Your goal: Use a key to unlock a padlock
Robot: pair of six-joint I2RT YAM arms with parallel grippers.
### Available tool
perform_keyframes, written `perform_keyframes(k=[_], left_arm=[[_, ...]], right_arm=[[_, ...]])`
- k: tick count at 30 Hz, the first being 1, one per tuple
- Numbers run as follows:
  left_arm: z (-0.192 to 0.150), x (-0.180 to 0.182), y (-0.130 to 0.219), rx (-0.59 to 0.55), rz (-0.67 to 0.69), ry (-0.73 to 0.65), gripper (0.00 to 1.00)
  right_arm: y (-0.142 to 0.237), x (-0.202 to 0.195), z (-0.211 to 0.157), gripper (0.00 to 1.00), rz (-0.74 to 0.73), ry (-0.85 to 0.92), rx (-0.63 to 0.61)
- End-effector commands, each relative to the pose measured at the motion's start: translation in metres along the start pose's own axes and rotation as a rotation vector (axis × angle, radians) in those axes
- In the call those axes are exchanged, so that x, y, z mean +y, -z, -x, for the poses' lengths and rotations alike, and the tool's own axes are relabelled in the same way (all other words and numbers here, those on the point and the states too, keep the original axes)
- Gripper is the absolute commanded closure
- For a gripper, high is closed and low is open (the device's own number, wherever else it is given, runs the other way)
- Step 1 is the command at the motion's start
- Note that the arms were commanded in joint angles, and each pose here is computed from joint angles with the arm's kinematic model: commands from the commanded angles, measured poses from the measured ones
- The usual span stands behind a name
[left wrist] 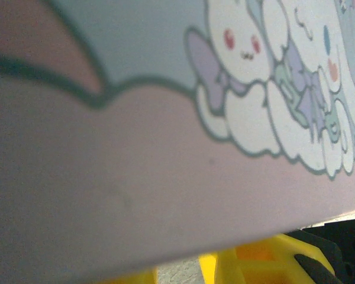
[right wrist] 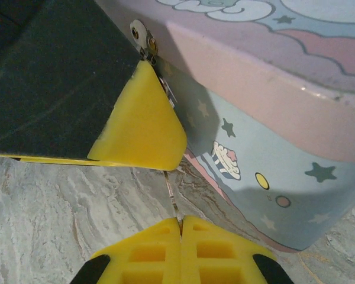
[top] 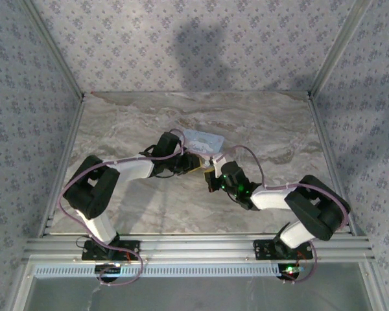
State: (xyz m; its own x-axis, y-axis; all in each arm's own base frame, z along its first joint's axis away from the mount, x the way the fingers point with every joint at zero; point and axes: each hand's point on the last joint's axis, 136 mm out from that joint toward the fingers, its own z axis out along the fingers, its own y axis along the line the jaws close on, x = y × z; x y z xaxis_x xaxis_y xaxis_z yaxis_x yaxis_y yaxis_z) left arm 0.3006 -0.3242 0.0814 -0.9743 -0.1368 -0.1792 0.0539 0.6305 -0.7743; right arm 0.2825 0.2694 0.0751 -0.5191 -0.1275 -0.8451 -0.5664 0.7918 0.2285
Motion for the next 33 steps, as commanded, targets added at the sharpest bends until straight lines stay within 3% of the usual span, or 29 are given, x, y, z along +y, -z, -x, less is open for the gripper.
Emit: perform_keyframes(k=[1, 18, 33], left_arm=[[0.005, -0.031, 0.009, -0.012, -0.075, -0.034, 0.80], [0.004, -0.030, 0.008, -0.011, -0.073, -0.030, 0.80], [0.000, -0.033, 0.004, -0.001, -0.076, -0.032, 0.80]], right_arm=[[-0.004, 0.002, 0.012, 1.00, -0.006, -0.010, -0.026], [-0.007, 0.004, 0.020, 1.00, 0.020, -0.049, -0.075], [-0.012, 0.010, 0.058, 1.00, 0.085, -0.068, -0.188]])
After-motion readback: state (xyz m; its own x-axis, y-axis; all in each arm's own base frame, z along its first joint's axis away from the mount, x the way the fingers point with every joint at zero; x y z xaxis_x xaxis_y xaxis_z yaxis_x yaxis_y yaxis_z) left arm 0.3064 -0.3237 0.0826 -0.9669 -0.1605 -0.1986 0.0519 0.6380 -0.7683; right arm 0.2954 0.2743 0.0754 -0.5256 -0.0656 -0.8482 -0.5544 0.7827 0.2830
